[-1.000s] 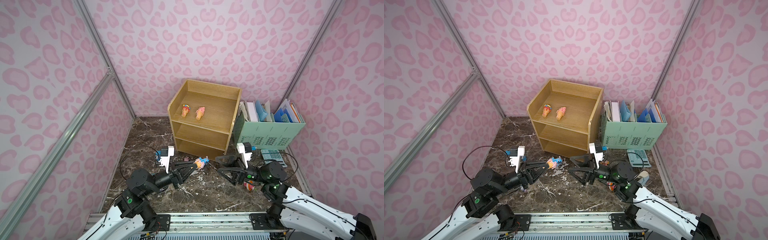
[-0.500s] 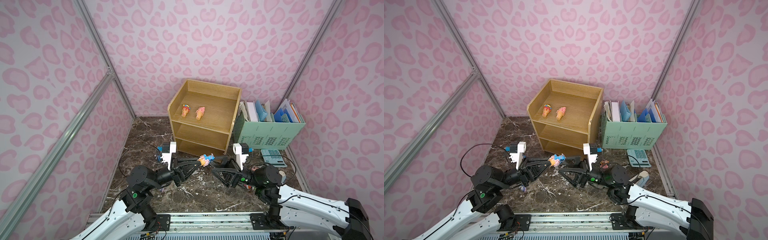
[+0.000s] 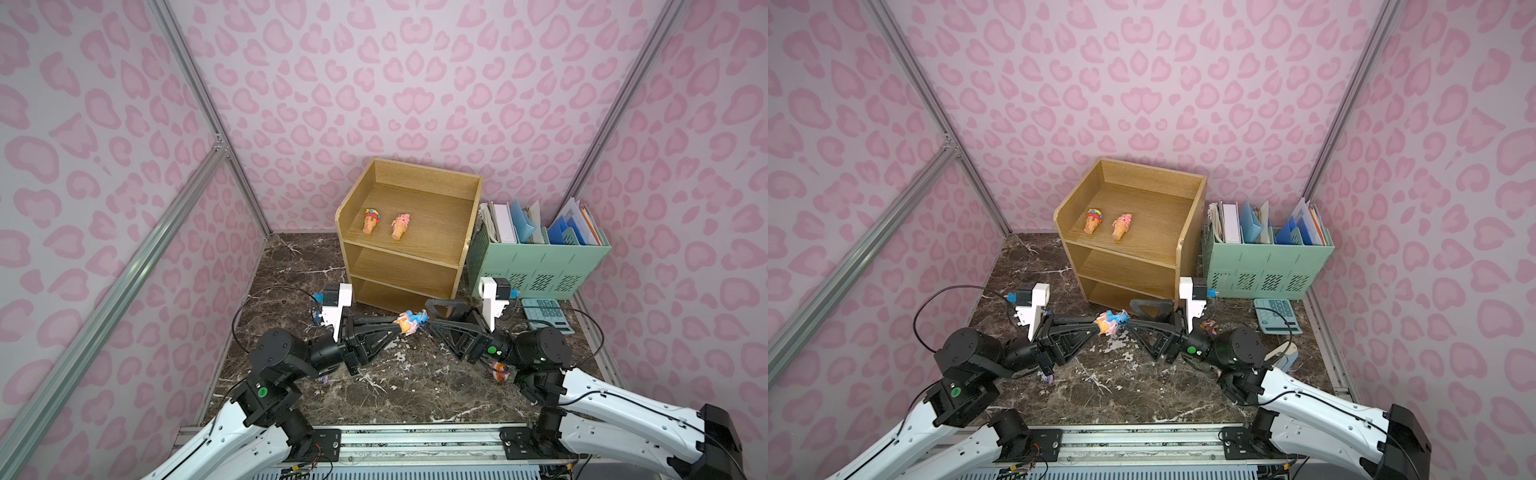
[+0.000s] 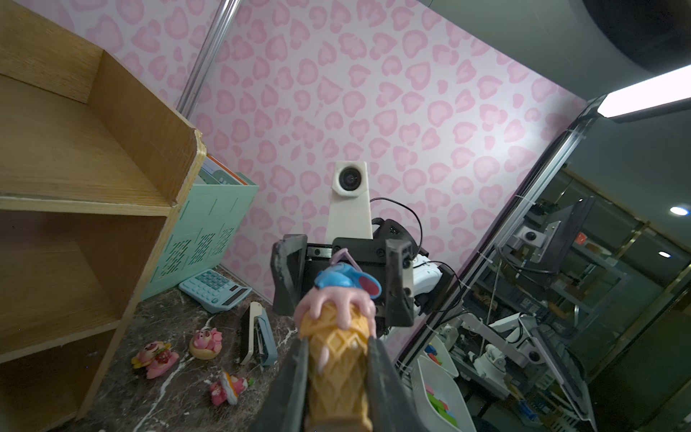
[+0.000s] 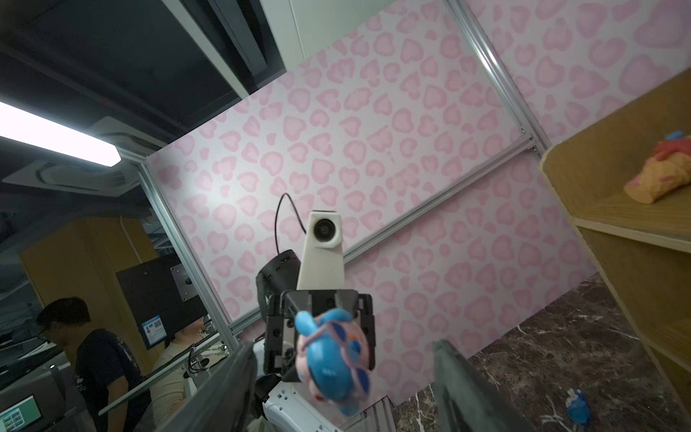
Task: Organize plastic toys on shelves
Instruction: Pick up the plastic toy at the center of the board.
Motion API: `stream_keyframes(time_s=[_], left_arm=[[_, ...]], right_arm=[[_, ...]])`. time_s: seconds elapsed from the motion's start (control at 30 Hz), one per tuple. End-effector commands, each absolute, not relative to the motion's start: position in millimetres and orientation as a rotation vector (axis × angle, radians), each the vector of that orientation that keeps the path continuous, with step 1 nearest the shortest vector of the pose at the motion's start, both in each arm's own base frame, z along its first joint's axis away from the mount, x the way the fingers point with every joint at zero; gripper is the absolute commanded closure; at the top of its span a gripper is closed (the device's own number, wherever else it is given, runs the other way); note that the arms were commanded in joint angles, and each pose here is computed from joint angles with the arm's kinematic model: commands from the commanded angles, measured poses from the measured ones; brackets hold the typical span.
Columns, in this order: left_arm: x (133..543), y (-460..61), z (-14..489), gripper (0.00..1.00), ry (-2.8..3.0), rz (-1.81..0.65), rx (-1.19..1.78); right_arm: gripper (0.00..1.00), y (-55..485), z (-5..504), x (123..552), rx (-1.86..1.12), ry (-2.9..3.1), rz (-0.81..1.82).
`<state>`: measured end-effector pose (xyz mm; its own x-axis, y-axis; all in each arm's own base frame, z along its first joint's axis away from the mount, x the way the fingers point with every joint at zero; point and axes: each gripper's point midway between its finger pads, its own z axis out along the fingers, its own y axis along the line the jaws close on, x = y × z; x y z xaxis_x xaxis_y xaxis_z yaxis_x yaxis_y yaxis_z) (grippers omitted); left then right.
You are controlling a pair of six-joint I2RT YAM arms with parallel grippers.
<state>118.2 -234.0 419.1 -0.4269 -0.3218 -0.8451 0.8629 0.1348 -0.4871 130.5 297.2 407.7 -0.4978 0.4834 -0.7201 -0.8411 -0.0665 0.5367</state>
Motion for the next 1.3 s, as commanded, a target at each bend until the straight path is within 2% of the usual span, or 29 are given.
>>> stream_keyframes(time_s=[0.0,0.37,0.57,0.8,1.0,1.27], left_arm=[[127,-224,398,0.92,1.484,-1.209,0.671],[142,-222,395,0.95,1.284,-0.542,1.192],[115,-230,375,0.95,0.781,-0.24,1.579],[103,-233,356,1.0,0.573,-0.137,1.697],[117,-239,351,1.0,0.602,-0.07,1.673],[126,-242,359,1.0,0.634,-0.061,1.607]], right_arm=[[0.25,286,406,131,-0.354,1.259,1.882],[0.2,277,375,127,-0.196,1.43,2.026],[0.21,288,364,129,0.012,1.559,2.157],[0.21,298,369,124,0.058,1.544,2.242],[0.23,320,374,115,-0.001,1.556,2.287],[0.31,335,371,107,-0.044,1.567,2.318]])
